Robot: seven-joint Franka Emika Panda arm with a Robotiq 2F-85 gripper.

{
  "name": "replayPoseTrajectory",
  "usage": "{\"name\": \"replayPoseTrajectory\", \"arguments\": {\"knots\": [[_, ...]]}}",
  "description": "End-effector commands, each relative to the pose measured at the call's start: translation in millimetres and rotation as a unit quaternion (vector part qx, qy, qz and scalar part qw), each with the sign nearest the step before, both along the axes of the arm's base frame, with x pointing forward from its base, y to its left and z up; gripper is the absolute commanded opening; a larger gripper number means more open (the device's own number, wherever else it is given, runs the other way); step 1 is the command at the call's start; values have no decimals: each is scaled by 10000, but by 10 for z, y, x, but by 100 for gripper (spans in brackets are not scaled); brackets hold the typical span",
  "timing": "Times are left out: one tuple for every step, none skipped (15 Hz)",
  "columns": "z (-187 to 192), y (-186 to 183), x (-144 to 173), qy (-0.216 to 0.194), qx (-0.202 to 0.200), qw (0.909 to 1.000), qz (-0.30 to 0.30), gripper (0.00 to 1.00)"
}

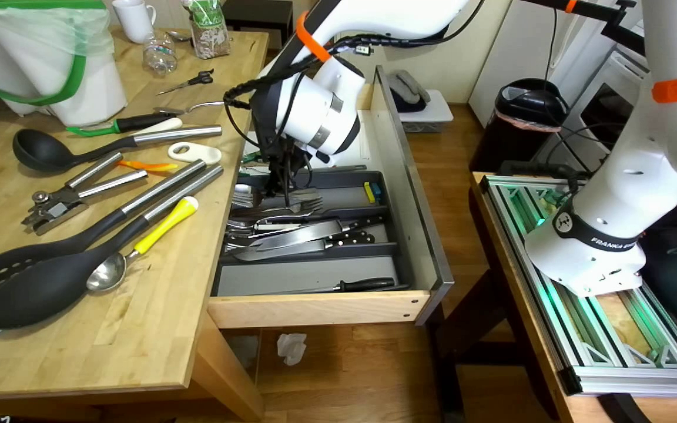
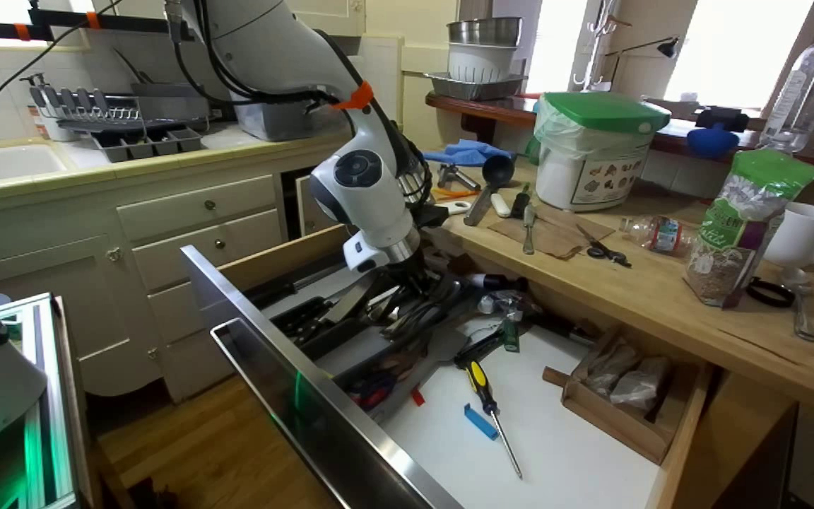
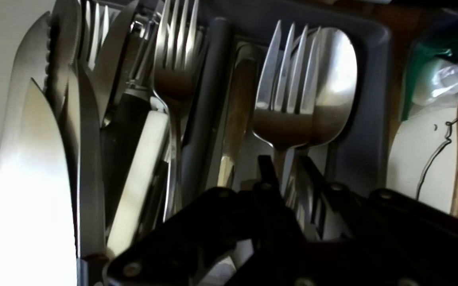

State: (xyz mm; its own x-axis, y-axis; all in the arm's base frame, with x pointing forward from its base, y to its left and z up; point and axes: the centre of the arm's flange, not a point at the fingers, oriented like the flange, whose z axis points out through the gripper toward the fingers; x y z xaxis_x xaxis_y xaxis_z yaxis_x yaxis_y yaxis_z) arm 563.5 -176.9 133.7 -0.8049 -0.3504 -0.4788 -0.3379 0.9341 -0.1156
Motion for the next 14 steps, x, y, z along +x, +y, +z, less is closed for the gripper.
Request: {"name": "replayPoseTrajectory", "arguments": {"knots": [[-65,-1,-15,-27,220,9997,-64,21],[-72,-2,-15,-32,226,9997,-67,22],[-76,-3,-13,-32,230,9997,-69,22],[-83,-6,-10,-26,235,9997,-74,23],[-89,-7,-8,-24,247,9997,-76,23],[-94,-8,-6,-24,255,9996,-72,24],[-105,-12,-1,-17,272,9996,-69,24],[-116,-16,2,-20,278,9996,-66,23],[-128,-20,7,-25,279,9996,-58,22],[-141,-27,12,-18,283,9996,-72,22],[-151,-33,15,-19,283,9996,-79,21],[-162,-42,15,-12,270,9996,-101,22],[-171,-48,13,-15,262,9996,-113,21],[-176,-53,9,-20,247,9996,-128,23]]}}
